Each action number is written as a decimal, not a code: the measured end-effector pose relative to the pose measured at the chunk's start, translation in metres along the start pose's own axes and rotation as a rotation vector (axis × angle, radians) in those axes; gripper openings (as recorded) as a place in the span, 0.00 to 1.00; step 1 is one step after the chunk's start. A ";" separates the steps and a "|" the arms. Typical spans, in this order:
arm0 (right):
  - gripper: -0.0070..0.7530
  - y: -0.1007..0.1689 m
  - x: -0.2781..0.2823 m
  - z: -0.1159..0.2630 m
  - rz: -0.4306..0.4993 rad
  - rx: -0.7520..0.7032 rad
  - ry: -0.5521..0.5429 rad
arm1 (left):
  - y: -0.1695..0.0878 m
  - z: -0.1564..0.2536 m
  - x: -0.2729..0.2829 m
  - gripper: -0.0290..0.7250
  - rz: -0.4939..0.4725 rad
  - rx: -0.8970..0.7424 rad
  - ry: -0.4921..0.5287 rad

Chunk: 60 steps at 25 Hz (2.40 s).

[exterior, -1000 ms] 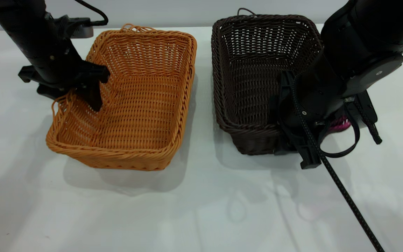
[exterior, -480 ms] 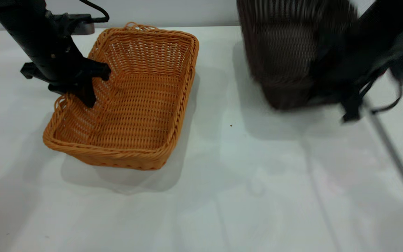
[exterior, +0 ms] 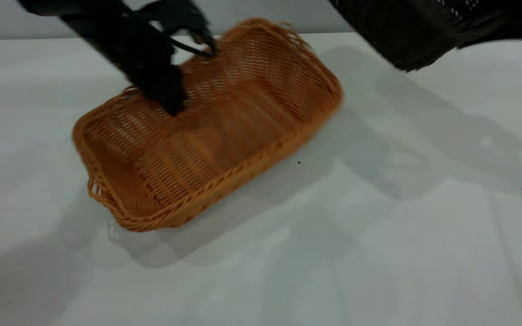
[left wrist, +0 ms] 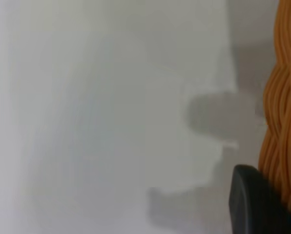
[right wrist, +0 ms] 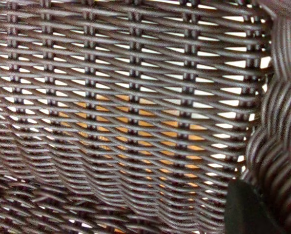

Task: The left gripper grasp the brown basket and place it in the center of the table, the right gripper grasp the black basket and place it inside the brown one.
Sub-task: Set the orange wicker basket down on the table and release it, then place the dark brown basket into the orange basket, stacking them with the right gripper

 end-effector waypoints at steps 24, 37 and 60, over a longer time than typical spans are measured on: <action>0.14 0.026 0.033 -0.019 -0.039 0.234 0.105 | -0.075 -0.038 -0.013 0.43 0.018 -0.492 -0.099; 0.14 0.045 0.085 -0.074 -0.089 0.266 -0.056 | -0.049 -0.095 0.111 0.66 0.010 -0.366 -0.185; 0.14 0.050 -0.107 0.078 0.262 0.596 0.554 | -0.036 -0.091 0.423 0.65 -0.092 -0.249 -0.479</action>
Point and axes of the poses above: a point on each arm's last joint axis where the gripper is mounted, x pointing back along that axis away from the gripper, y along the wrist's bending axis when the last joint is at zero, z = x × y, the point moved 7 cm from there along -x, pointing out along that axis toward the gripper, and after that the axes turned 15 degrees about x, right-handed, at the moved point
